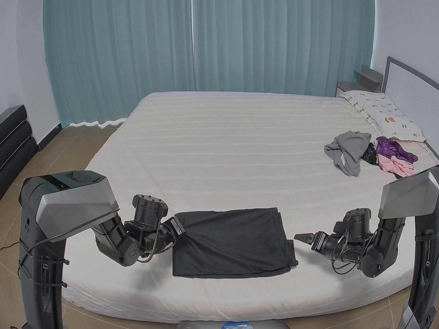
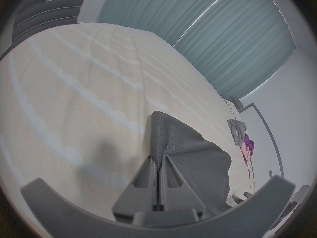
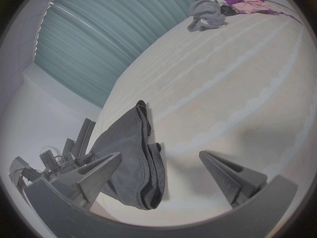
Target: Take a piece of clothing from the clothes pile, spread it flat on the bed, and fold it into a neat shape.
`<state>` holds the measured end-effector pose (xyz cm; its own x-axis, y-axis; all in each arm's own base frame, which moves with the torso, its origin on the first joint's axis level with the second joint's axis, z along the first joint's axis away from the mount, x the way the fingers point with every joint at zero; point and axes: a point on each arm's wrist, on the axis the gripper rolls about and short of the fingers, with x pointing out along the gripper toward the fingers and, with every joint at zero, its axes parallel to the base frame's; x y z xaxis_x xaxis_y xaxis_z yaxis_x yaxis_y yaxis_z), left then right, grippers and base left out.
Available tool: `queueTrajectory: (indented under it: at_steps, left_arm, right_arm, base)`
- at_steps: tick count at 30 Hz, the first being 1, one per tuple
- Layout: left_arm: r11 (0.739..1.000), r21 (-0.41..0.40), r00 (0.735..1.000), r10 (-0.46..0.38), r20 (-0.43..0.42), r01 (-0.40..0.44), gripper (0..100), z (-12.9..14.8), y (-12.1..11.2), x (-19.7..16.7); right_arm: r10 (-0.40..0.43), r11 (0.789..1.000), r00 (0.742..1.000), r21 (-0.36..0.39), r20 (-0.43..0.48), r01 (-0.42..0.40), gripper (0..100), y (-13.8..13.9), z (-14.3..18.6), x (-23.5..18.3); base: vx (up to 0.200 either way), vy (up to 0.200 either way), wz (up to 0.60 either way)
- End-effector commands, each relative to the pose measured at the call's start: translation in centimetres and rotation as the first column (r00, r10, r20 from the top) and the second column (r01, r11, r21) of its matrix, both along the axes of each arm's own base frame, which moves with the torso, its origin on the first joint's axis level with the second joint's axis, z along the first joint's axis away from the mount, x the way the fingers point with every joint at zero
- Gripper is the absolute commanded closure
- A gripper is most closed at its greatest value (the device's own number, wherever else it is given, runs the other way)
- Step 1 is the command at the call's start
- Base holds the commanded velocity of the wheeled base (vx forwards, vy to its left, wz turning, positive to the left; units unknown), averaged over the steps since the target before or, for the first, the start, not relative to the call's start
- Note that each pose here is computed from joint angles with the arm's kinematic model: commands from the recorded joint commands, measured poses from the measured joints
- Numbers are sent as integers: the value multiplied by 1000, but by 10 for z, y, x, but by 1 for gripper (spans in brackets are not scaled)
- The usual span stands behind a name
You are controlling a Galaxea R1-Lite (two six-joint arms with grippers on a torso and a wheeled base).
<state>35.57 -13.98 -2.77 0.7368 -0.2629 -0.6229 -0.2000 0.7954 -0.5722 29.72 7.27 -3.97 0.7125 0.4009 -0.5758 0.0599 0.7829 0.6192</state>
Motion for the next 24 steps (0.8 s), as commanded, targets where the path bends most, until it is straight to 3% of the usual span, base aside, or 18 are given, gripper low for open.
queueTrajectory:
  at_steps: [1,5,6,15,24]
  left_arm:
    - [1000,-1,1000,-8,1,8,100,0,-3,-1]
    - [1000,-2,1000,-10,0,10,100,1,-4,-3]
    - [1000,-2,1000,-12,-2,12,0,2,-3,-4]
    - [1000,-3,1000,-22,-10,22,0,2,-5,-8]
    - [995,-75,998,57,-12,-58,0,21,9,-14]
  right_arm:
    - [-1,1000,1000,1,1,1,0,0,0,0]
    - [0,1000,1000,0,2,0,0,0,0,0]
    - [0,1000,1000,0,0,0,0,0,0,0]
    - [-1,1000,1000,0,-3,1,0,0,-2,1]
    - [-10,1000,1000,9,8,10,0,3,1,2]
  base:
    - [0,0,0]
    - [0,0,0]
    - [0,0,0]
    - [0,0,0]
    - [0,0,0]
